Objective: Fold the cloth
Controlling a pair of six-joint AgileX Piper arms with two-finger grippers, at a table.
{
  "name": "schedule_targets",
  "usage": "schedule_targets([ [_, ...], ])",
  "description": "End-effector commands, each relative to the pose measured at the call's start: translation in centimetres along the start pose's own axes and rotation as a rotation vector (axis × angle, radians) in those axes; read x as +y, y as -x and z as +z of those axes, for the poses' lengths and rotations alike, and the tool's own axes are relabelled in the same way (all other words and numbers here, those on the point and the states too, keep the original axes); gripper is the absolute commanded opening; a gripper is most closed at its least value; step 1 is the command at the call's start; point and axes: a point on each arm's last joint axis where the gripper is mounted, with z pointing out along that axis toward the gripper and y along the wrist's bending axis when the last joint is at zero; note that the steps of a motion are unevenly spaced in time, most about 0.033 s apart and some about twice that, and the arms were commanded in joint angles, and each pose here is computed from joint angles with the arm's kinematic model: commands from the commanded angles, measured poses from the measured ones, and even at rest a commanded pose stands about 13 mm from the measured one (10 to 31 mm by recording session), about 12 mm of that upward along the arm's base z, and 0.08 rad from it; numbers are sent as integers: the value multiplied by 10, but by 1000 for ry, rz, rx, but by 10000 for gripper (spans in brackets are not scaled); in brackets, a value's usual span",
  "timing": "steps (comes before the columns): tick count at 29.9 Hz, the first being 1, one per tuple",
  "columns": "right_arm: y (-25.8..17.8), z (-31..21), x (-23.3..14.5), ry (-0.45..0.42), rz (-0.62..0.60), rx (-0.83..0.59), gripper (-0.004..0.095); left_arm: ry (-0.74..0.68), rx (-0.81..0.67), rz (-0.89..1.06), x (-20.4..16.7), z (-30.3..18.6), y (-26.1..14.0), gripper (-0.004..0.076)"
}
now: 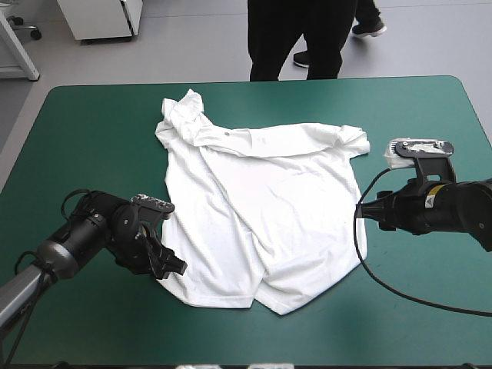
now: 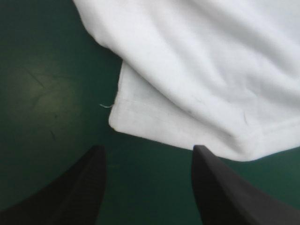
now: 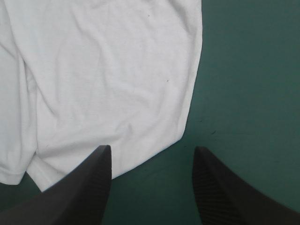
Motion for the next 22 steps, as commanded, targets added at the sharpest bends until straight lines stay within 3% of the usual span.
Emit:
schedule_targets([
  [1,3,-9,-1,-10,-14,-44,486,8,-25,-12,-1,2,3,398],
  [13,3,-9,-2,-21,-18,-47,468,77,10,11,6,37,15,398],
  [22,3,-9,-2,-21,-19,-47,468,46,165,39,4,82,14,382],
])
